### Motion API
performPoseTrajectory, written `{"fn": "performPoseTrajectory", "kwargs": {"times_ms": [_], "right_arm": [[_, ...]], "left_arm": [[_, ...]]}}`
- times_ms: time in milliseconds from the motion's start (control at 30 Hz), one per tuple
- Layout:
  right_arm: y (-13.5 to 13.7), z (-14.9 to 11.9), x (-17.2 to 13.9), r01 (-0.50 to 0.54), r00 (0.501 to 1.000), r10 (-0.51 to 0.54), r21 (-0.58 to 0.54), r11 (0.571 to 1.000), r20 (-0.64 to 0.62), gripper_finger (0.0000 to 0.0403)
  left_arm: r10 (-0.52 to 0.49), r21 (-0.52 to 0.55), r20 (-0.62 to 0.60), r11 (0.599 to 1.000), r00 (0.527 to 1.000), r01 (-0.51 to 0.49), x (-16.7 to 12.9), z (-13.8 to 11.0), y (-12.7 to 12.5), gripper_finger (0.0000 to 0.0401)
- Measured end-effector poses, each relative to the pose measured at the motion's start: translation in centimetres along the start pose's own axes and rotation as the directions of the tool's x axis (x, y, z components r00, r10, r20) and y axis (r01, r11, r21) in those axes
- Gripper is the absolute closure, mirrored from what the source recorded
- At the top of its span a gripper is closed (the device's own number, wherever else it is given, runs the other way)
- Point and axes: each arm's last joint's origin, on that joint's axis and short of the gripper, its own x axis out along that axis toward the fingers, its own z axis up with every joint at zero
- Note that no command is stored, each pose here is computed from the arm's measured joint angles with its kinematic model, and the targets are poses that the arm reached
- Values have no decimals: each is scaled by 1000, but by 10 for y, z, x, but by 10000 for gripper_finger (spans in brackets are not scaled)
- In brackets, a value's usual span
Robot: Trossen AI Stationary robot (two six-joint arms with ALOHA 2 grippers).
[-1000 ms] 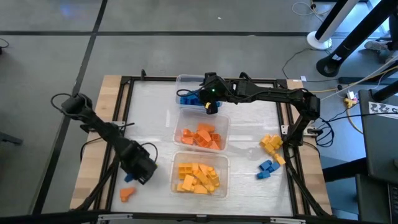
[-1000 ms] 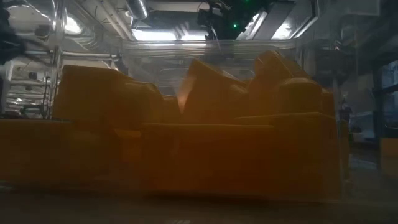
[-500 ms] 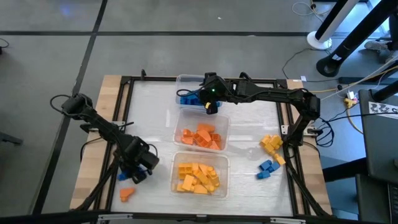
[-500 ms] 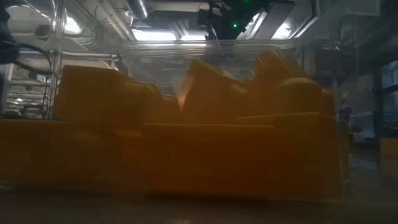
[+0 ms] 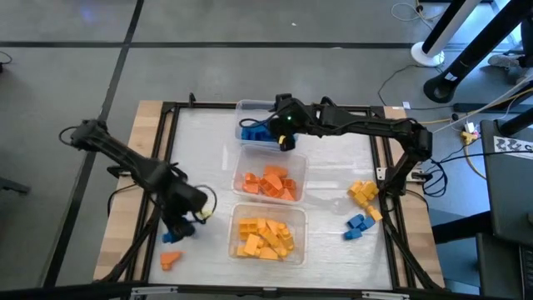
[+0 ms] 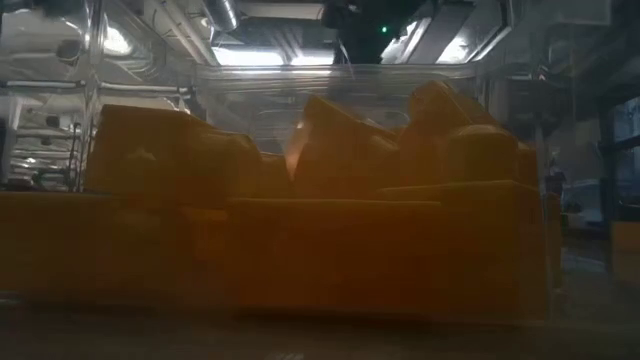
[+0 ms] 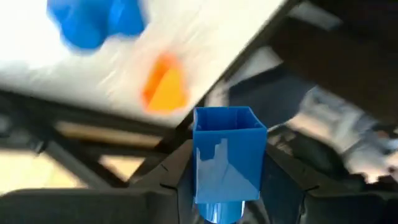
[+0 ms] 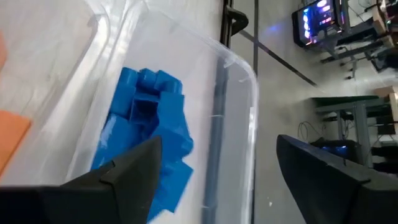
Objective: Sort blocks
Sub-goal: Put the blue game piece into the top transparent bin
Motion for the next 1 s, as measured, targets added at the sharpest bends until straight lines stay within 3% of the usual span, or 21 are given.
{"fn": "performPoseTrajectory", "kwargs": {"times_ms": [133,233,333,433,567,667,733,800,900,1000], "right_arm": [[-13,5,-22,-26,999,25,-26,999,-30,89],[-23,8,-42,-67,995,64,-40,997,-76,89],[-31,8,-64,-117,985,110,-45,992,-132,89],[-35,4,-88,-190,961,183,-14,982,-209,89],[-39,-3,-114,-240,923,248,64,969,-293,89],[-37,-7,-124,-284,890,319,151,947,-325,89],[-35,-8,-124,-312,879,372,231,922,-297,89],[-29,-8,-124,-374,854,451,299,878,-258,89],[-17,-4,-128,-449,823,530,336,828,-207,89],[0,1,-133,-463,804,555,358,811,-216,89]], "left_arm": [[-146,46,250,989,957,139,-37,-2,-4,272],[-216,116,514,976,830,183,-61,5,-1,272],[-220,168,750,976,624,141,-85,17,4,272],[-194,190,902,981,385,50,-107,31,6,271],[-140,147,988,979,61,-143,-137,57,6,270],[-114,80,989,950,-97,-302,-153,82,6,270],[-102,38,983,924,-150,-380,-158,100,6,270],[-78,-5,982,899,-171,-438,-159,117,9,270],[-13,-66,987,873,-158,-484,-157,141,19,269],[54,-115,989,869,-138,-481,-156,160,30,265]]}}
